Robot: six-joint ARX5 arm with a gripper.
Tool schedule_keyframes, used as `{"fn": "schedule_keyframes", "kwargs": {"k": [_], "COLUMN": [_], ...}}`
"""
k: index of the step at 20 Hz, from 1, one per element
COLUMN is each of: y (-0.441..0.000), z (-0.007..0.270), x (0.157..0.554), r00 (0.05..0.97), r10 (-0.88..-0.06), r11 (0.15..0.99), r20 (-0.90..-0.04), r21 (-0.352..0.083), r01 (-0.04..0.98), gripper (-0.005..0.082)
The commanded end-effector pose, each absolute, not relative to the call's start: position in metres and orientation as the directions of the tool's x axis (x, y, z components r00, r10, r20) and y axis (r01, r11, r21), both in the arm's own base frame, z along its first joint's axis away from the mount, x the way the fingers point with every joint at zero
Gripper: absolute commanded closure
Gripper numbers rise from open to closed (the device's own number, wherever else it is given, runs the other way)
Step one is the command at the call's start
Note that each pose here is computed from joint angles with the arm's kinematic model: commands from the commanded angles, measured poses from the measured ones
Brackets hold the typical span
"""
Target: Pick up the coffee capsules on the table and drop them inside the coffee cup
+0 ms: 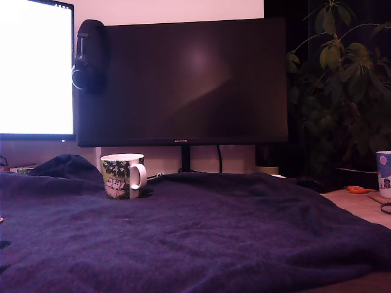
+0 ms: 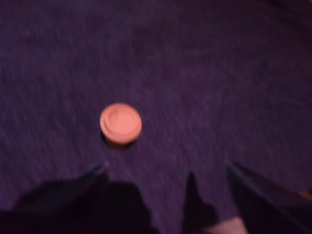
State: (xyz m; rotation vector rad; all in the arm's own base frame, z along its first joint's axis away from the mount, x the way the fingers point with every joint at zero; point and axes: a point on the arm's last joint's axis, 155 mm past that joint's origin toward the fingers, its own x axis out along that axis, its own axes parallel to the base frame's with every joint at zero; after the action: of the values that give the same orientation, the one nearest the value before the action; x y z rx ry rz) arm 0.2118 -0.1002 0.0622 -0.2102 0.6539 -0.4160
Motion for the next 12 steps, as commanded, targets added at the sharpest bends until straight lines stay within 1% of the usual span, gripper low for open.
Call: {"fn": "schedule_keyframes", "kwargs": {"k": [1, 4, 10, 12], "y": [-0.1, -0.096, -0.093, -0.092], "z": [0.064, 0.062, 0.066, 0.063], "x": [0.216, 0.221, 0.228, 0.231], "r00": [0.734, 0.757, 0.784, 0.784], "r10": [-0.436, -0.412, -0.391, -0.38], "r11": [0.899, 0.91, 0.92, 0.924], "r20": [-0.521, -0.507, -0.483, -0.491], "r21": [-0.298, -0.265, -0.244, -0.239], "r01": [0.322, 0.318, 0.308, 0.299], "gripper": [0.0046, 0.0046, 0.0047, 0.0047]}}
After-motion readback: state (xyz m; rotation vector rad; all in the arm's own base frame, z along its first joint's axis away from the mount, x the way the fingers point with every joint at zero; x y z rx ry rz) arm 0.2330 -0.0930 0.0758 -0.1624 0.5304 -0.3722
